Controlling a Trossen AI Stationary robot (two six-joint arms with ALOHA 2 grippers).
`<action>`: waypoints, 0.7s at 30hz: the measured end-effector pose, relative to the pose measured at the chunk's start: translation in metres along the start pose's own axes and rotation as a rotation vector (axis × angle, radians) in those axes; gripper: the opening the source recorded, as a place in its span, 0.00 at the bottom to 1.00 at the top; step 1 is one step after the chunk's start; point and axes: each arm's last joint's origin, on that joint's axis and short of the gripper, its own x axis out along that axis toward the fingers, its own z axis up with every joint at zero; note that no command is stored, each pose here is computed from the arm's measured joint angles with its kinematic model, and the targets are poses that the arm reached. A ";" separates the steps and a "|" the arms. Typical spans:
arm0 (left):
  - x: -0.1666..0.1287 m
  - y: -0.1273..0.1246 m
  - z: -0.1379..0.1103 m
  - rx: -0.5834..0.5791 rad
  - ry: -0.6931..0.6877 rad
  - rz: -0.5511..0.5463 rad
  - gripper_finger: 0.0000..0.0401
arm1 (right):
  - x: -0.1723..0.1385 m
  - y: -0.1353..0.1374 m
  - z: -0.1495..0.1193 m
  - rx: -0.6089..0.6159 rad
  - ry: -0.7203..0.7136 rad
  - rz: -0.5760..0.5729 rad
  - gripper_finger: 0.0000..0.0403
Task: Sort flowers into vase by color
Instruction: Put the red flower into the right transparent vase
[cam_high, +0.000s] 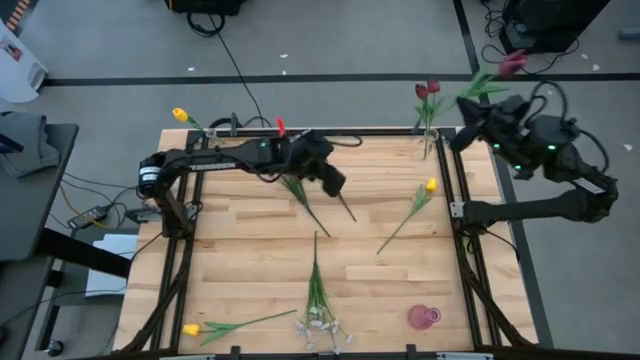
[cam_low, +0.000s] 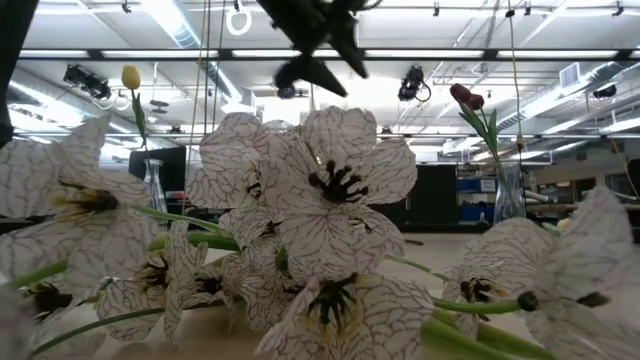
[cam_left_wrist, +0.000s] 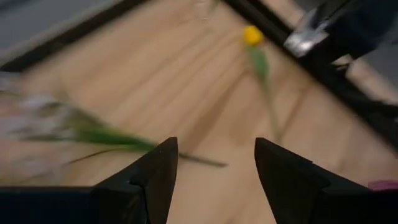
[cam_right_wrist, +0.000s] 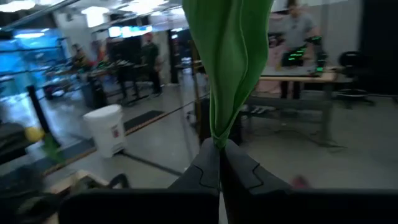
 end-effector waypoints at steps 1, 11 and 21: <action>-0.008 0.000 -0.002 0.022 -0.007 0.038 0.54 | -0.004 -0.005 0.001 0.014 -0.009 -0.011 0.02; -0.116 -0.002 -0.005 0.085 -0.274 0.238 0.54 | -0.020 -0.025 -0.008 0.025 0.041 -0.069 0.02; -0.184 0.001 -0.011 0.008 -0.387 0.088 0.54 | -0.021 -0.028 -0.023 0.016 0.148 -0.112 0.02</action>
